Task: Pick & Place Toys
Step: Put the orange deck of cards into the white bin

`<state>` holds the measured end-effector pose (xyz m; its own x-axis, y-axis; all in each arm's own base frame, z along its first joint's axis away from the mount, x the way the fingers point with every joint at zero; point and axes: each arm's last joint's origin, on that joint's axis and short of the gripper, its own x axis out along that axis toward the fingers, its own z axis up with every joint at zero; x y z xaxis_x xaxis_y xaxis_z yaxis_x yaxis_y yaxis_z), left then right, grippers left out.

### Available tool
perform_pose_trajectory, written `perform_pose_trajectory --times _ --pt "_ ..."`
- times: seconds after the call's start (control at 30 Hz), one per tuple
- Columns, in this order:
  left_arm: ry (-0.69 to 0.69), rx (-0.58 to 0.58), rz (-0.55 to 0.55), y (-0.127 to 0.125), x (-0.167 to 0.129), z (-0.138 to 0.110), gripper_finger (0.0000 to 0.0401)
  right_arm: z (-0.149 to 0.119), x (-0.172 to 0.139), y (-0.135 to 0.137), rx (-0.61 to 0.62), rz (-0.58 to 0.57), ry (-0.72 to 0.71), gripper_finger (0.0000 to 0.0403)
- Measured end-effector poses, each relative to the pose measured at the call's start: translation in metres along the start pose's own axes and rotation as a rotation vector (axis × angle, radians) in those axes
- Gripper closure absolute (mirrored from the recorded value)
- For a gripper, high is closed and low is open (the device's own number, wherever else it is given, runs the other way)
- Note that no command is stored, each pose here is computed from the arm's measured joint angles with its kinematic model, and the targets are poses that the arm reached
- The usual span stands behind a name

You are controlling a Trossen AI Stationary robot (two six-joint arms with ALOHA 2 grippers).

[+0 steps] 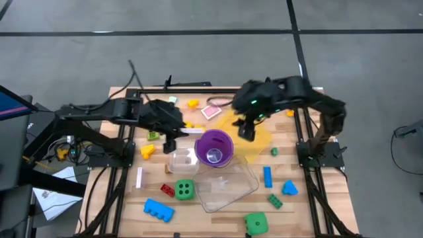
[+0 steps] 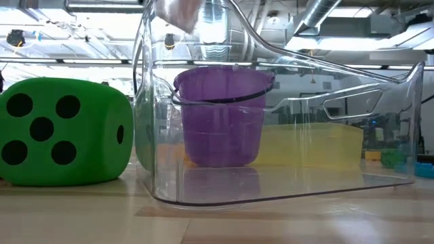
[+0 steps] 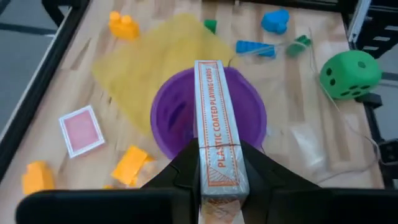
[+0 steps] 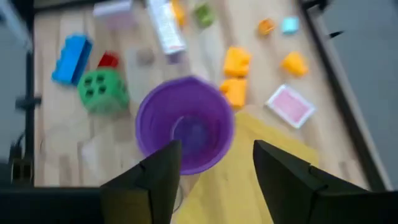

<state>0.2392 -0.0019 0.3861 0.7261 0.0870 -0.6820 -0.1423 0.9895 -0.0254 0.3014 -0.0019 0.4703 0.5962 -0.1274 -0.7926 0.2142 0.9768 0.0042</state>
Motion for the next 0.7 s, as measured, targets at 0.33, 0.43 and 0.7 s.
perform_pose_trajectory --times 0.33,0.43,0.7 --pt "-0.028 -0.015 -0.016 0.005 -0.003 -0.082 0.0342 -0.026 -0.073 -0.02 0.173 -0.132 -0.195 0.0206" --pt "-0.078 0.046 -0.036 0.003 0.01 -0.108 0.0342 -0.032 -0.086 -0.021 0.216 -0.147 -0.232 0.0209" --pt "-0.178 0.043 -0.054 0.003 0.059 -0.162 0.0342 -0.039 -0.096 -0.017 0.275 -0.144 -0.251 0.0211"
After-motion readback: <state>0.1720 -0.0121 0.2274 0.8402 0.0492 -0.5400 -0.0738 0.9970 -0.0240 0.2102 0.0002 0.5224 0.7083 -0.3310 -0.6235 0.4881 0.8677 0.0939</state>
